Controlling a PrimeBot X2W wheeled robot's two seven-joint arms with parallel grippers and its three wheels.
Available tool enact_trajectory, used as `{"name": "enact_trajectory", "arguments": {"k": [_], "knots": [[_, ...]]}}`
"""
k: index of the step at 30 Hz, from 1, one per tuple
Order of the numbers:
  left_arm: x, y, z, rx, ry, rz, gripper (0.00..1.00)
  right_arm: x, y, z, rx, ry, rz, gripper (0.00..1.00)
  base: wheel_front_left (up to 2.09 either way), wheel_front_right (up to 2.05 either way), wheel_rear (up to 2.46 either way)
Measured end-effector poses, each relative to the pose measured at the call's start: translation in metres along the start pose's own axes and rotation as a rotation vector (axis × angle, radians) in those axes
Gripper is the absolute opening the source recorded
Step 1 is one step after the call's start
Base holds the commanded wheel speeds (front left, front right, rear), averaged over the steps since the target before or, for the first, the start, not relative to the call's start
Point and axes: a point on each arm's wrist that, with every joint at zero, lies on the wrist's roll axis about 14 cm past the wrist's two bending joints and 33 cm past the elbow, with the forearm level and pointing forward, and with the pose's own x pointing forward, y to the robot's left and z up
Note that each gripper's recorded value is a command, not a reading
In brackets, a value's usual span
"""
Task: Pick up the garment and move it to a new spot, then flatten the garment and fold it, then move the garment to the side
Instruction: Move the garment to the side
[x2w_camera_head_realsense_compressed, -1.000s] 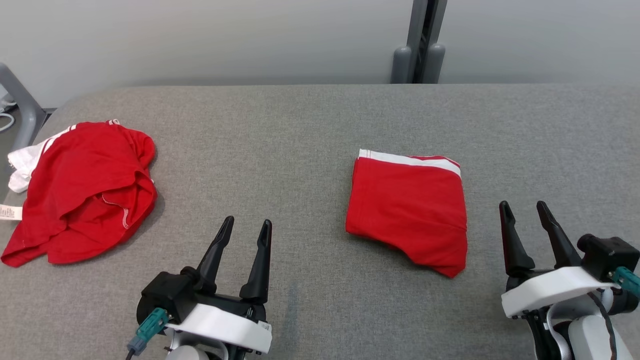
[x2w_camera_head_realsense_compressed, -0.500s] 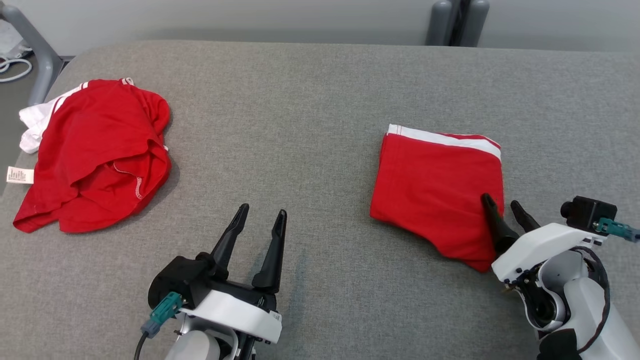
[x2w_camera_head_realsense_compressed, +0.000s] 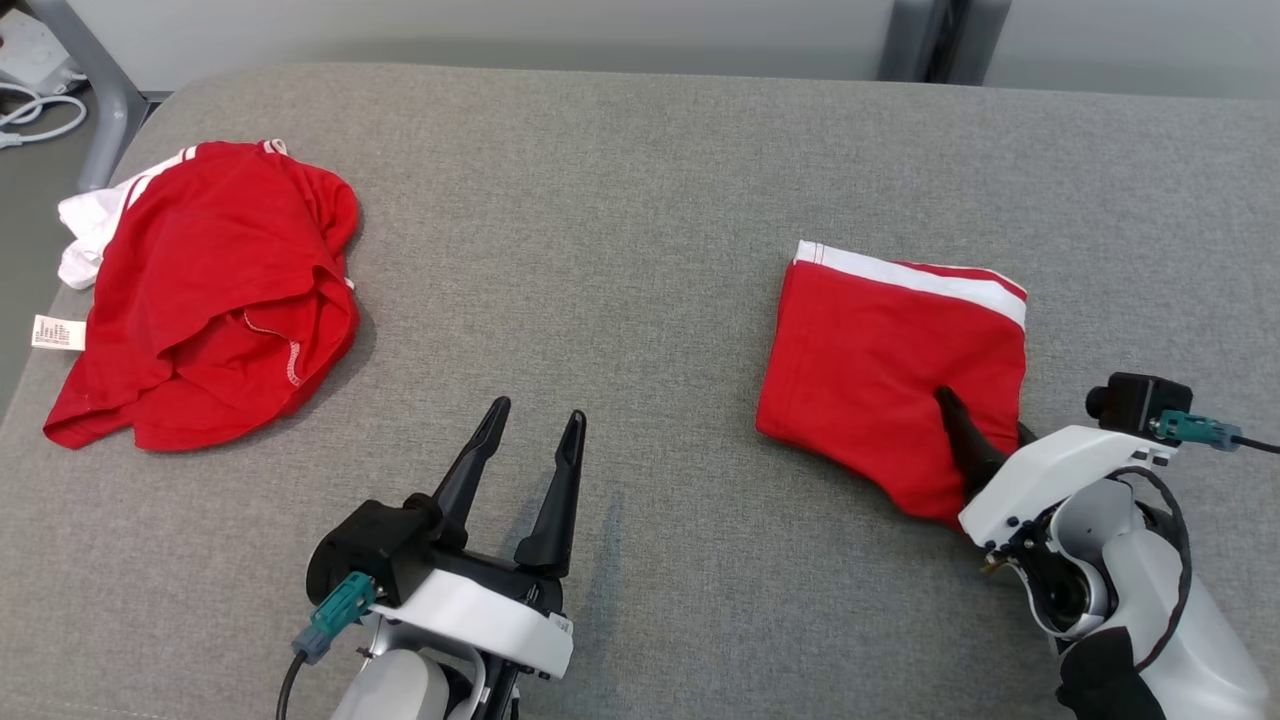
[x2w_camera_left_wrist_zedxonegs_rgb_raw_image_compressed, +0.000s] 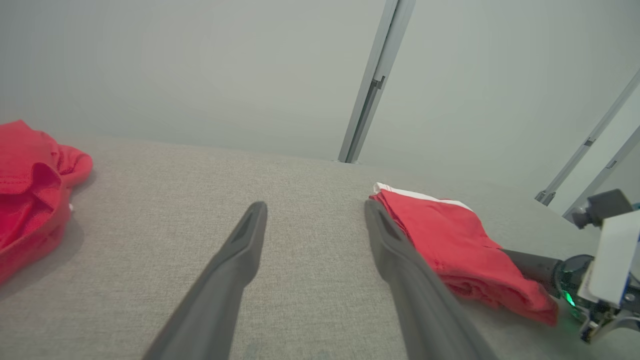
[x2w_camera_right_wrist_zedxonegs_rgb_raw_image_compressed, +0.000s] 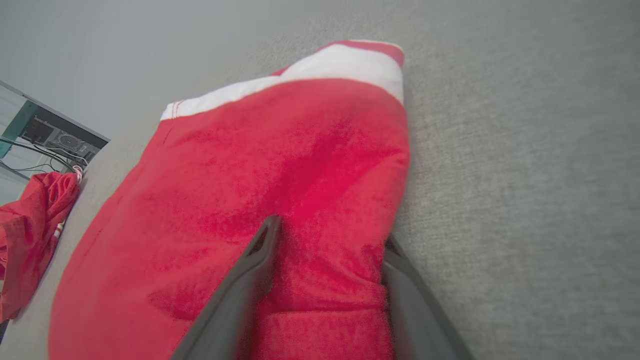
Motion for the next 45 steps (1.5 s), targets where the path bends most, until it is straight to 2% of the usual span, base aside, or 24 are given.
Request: {"name": "enact_trajectory", "arguments": {"k": [7, 13, 17, 22, 29, 30, 36, 45], "knots": [[-0.002, -0.006, 0.004, 0.006, -0.010, -0.019, 1.00, -0.004, -0.003, 0.003, -0.082, -0.015, -0.010, 0.00, 0.00, 0.00, 0.00], [-0.004, -0.024, 0.003, 0.007, -0.010, -0.078, 1.00, -0.019, -0.015, 0.018, -0.249, -0.062, -0.028, 0.00, 0.00, 0.00, 0.00], [-0.005, -0.043, -0.005, 0.004, 0.011, -0.138, 1.00, -0.033, -0.031, 0.019, -0.321, -0.055, -0.054, 0.00, 0.00, 0.00, 0.00], [0.006, -0.072, -0.011, -0.005, 0.024, -0.234, 1.00, -0.051, -0.063, 0.036, -0.434, -0.048, -0.106, 0.00, 0.00, 0.00, 0.00], [0.033, -0.112, -0.028, 0.006, 0.052, -0.395, 1.00, -0.062, -0.112, 0.070, -0.674, -0.002, -0.147, 0.00, 0.00, 0.00, 0.00], [0.033, -0.112, -0.028, 0.006, 0.052, -0.395, 1.00, -0.062, -0.112, 0.070, -0.674, -0.002, -0.147, 0.00, 0.00, 0.00, 0.00], [0.054, -0.145, -0.049, -0.008, 0.073, -0.531, 1.00, -0.070, -0.166, 0.114, -0.850, 0.004, -0.219, 0.00, 0.00, 0.00, 0.00], [0.082, -0.161, -0.081, -0.099, 0.109, -0.612, 1.00, -0.074, -0.251, 0.159, -1.007, 0.075, -0.385, 0.00, 0.00, 0.00, 0.00]]}}
